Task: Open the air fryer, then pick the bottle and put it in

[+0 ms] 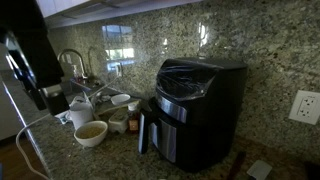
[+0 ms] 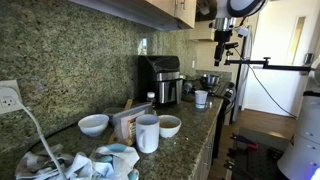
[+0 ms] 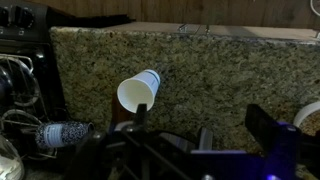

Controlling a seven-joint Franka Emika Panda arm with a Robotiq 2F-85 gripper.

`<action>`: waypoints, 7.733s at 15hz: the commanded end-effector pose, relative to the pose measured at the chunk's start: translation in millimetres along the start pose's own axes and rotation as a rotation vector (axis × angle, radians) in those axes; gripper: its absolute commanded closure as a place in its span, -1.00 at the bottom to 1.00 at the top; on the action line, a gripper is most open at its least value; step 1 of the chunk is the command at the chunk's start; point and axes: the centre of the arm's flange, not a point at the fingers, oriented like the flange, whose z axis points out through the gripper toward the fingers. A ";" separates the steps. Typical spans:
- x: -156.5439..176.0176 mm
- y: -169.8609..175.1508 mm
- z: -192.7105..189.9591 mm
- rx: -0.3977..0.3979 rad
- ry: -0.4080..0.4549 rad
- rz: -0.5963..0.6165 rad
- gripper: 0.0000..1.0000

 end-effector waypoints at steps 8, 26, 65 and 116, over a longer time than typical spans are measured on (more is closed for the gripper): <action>0.0 0.0 0.0 0.000 0.000 0.000 -1.00; 59.8 -40.2 138.8 0.127 0.007 0.034 -1.00; 113.7 -62.3 249.4 -0.006 0.560 0.280 -1.00; 82.6 -77.2 186.3 0.116 0.384 0.206 0.66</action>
